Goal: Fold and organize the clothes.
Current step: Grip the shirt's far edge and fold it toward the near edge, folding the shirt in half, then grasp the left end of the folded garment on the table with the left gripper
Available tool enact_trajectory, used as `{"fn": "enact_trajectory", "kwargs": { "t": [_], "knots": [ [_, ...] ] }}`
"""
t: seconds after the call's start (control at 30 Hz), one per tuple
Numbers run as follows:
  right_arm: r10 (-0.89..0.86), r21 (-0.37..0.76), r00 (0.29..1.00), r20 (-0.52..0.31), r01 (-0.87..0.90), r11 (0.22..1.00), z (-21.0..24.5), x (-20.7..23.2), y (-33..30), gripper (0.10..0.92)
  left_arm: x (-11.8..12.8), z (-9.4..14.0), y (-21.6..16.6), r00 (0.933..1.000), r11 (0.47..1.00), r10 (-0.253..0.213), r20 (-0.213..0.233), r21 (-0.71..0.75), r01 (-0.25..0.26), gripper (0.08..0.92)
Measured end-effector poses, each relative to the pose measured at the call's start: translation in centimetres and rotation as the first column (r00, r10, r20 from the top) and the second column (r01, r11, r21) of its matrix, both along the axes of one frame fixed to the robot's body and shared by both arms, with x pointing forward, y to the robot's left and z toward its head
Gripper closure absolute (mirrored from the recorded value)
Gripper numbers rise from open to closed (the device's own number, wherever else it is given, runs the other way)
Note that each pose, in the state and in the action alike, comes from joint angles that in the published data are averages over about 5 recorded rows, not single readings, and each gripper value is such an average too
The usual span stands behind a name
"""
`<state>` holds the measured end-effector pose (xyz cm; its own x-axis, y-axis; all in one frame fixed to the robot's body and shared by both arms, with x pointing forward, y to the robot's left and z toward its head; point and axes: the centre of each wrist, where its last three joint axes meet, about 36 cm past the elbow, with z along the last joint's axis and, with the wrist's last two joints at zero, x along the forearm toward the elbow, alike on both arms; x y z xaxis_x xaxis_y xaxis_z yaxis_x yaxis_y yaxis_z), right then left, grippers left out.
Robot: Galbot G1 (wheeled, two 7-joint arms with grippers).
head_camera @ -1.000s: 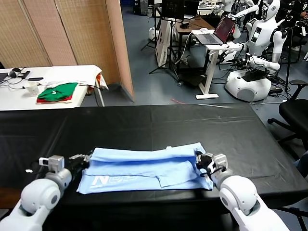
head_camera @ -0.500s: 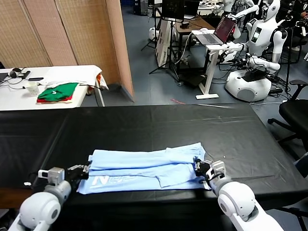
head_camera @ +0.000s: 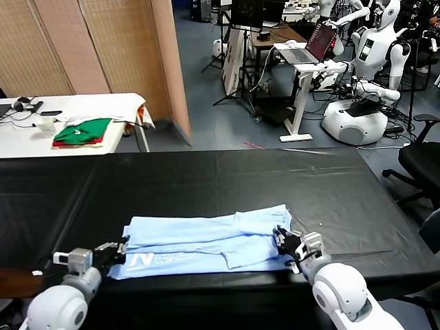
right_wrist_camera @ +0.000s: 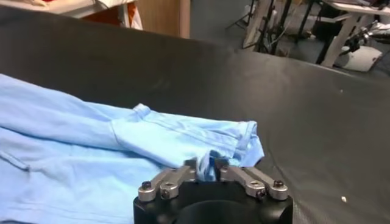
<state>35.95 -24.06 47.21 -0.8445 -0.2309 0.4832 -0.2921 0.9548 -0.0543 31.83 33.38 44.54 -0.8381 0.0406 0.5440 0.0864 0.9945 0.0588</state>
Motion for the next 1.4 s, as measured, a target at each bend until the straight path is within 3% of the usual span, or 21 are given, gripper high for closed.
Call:
{"fn": "enact_trajectory", "kwargs": {
  "t": [0.1, 0.2, 0.33, 0.53, 0.77, 1.13, 1.3, 1.4],
  "knots": [
    [-0.039, 0.013, 0.998, 0.046, 0.039, 0.999, 0.1, 0.6, 0.0, 0.141, 0.0, 0.9, 0.4, 0.9995, 1.000, 0.019, 0.026, -0.010, -0.019, 0.373],
    [-0.072, 0.023, 0.995, 0.072, 0.070, 0.997, -0.3, 1.6, 0.2, 0.119, 0.5, 1.3, 0.8, 0.9968, 0.998, 0.047, 0.065, -0.048, -0.044, 0.202],
    [-0.106, 0.034, 0.991, 0.083, 0.104, 0.994, -1.1, 3.1, 0.7, 0.116, 1.8, 1.1, 1.3, 0.9933, 0.992, 0.069, 0.092, -0.109, -0.059, 0.102],
    [-0.155, 0.045, 0.985, 0.070, 0.152, 0.987, -2.6, 4.8, 1.0, 0.115, 3.8, 0.2, 1.5, 0.9932, 0.991, 0.066, 0.096, -0.125, -0.053, 0.093],
    [-0.177, 0.054, 0.984, 0.027, 0.175, 0.983, -4.2, 5.8, 1.4, 0.115, 5.4, -1.1, 1.4, 0.9955, 0.990, 0.063, 0.071, -0.129, -0.053, 0.093],
    [-0.200, 0.067, 0.980, 0.000, 0.199, 0.978, -5.8, 7.0, 2.2, 0.126, 6.3, -2.6, 1.7, 0.9984, 0.988, 0.049, 0.030, -0.147, -0.044, 0.119],
    [-0.209, 0.073, 0.978, -0.007, 0.209, 0.975, -6.5, 7.4, 2.4, 0.231, 6.2, -2.9, 1.7, 0.9985, 0.988, 0.049, 0.026, -0.146, -0.044, 0.224],
    [-0.212, 0.078, 0.977, -0.006, 0.212, 0.974, -6.7, 7.4, 2.5, 0.364, 6.1, -3.0, 1.6, 0.9985, 0.988, 0.050, 0.023, -0.144, -0.046, 0.295]
  ]
}}
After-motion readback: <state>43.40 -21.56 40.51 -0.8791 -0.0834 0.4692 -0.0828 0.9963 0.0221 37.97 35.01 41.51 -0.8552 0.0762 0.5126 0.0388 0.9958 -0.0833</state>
